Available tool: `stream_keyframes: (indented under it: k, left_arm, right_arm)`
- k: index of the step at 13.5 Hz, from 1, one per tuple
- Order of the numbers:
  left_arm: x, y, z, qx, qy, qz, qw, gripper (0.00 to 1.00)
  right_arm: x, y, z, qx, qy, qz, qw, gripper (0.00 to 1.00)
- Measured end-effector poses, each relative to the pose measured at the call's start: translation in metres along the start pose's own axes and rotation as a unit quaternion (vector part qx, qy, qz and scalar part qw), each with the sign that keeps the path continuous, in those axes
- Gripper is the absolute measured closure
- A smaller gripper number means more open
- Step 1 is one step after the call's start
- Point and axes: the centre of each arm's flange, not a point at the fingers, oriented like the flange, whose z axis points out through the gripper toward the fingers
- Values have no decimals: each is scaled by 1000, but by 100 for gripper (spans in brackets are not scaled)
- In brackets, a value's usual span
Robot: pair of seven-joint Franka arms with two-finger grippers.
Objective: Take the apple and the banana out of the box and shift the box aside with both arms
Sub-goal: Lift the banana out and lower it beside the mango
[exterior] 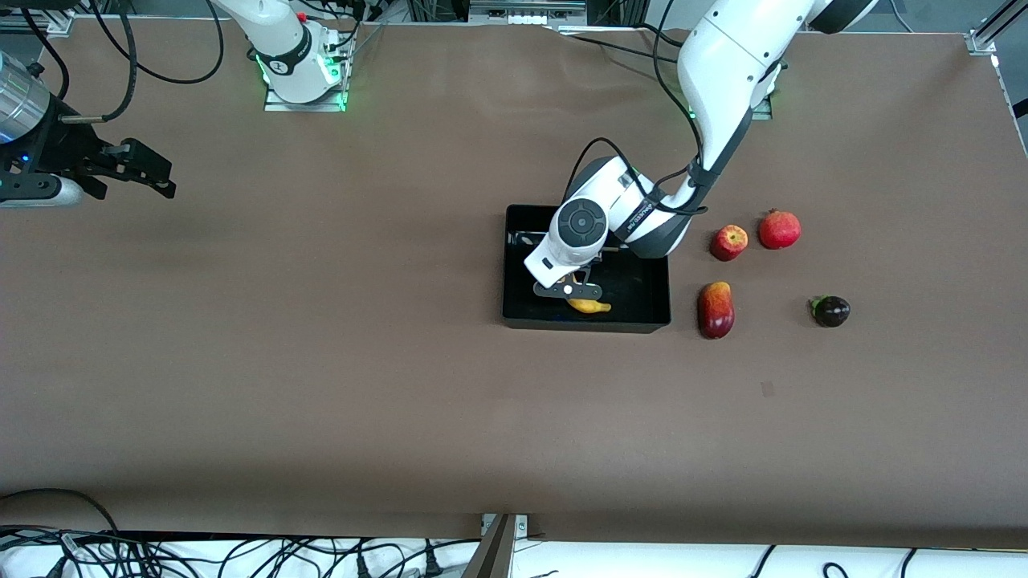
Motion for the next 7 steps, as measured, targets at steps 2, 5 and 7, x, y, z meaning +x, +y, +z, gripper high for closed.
stream_keyframes:
  k: [2, 5, 7]
  left_arm:
    - [0, -8, -36, 9, 0, -5, 1000, 65]
    - [-4, -32, -102, 29, -10, -10, 999, 65]
    - [0, -64, -139, 44, -30, 3, 999, 65]
  right_arm:
    - [0, 0, 0, 0, 0, 0, 1000, 0]
    - [0, 0, 0, 0, 0, 0, 1000, 0]
    - [0, 0, 0, 0, 0, 0, 1000, 0]
